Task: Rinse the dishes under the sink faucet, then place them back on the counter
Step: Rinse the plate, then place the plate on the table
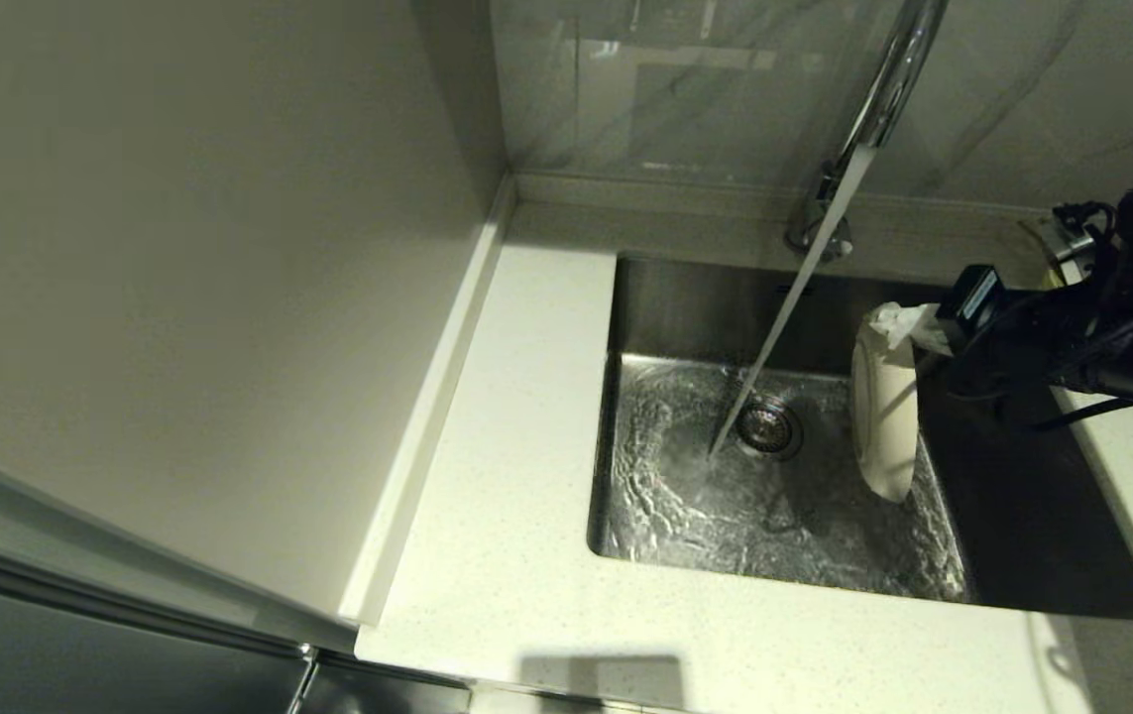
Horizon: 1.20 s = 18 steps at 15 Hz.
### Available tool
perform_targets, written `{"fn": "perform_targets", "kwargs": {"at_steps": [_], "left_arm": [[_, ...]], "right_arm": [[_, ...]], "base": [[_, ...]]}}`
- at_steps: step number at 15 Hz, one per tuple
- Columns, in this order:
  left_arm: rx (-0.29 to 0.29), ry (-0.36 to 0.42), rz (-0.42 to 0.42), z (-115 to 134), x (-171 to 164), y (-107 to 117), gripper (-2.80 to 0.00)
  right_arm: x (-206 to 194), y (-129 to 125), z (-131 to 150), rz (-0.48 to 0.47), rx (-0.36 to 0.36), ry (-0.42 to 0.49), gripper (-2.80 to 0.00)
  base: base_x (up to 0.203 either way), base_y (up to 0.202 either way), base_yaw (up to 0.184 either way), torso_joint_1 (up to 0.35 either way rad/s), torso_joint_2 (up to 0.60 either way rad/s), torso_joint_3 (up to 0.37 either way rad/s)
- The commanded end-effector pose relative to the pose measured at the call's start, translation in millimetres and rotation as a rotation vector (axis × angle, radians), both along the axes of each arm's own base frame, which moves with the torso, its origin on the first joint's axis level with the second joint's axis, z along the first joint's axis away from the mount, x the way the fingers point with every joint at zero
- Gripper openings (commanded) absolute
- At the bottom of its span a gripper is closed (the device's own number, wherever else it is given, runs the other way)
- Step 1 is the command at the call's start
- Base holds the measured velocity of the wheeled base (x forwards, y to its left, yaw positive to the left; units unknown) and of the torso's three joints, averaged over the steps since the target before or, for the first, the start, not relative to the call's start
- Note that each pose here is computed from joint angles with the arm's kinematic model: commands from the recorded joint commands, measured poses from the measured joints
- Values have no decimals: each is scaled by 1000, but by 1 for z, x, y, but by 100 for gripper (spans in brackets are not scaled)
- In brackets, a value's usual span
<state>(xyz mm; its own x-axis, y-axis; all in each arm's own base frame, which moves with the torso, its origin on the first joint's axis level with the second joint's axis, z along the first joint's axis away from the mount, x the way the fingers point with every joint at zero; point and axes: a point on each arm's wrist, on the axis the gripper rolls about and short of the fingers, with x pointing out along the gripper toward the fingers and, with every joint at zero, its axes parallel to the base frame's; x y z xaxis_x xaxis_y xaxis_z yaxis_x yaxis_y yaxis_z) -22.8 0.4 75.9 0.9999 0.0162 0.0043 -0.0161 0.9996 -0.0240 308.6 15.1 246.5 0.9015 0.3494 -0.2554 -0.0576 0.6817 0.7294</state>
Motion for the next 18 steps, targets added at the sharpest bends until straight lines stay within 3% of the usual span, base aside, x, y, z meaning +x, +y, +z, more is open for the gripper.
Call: {"fn": "perform_targets", "kwargs": {"at_steps": [1,3,4,6,9,11,14,16,18], "left_arm": [[-1,-2,1,0,0,0,-280],[-1,-2,1,0,0,0,-280],[-1,-2,1,0,0,0,-280],[-1,-2,1,0,0,0,-280],[-1,-2,1,0,0,0,-280],[-1,-2,1,0,0,0,-280],[-1,-2,1,0,0,0,-280],[-1,-2,1,0,0,0,-280],[-1,-2,1,0,0,0,-280]], "right_arm": [[-4,-13,20,-60,115,-31,-280],[-9,-32,49,-138,304,-78,-280],[-16,-43,67,-165,357,-140,-280],[-28,-51,93,-143,397,-218,-280],[-36,-66,109,-108,457,-243,-280],[-38,-65,107,-95,453,-233,-280],[-49,-61,104,-41,354,-254,-280],[-51,-59,99,-9,343,-237,-280],[-50,-59,96,11,246,-263,-280]], "base": [[0,0,0,0,0,0],[0,0,0,0,0,0],[0,0,0,0,0,0],[0,0,0,0,0,0],[0,0,0,0,0,0],[0,0,0,0,0,0],[0,0,0,0,0,0],[0,0,0,0,0,0],[0,0,0,0,0,0]]}}
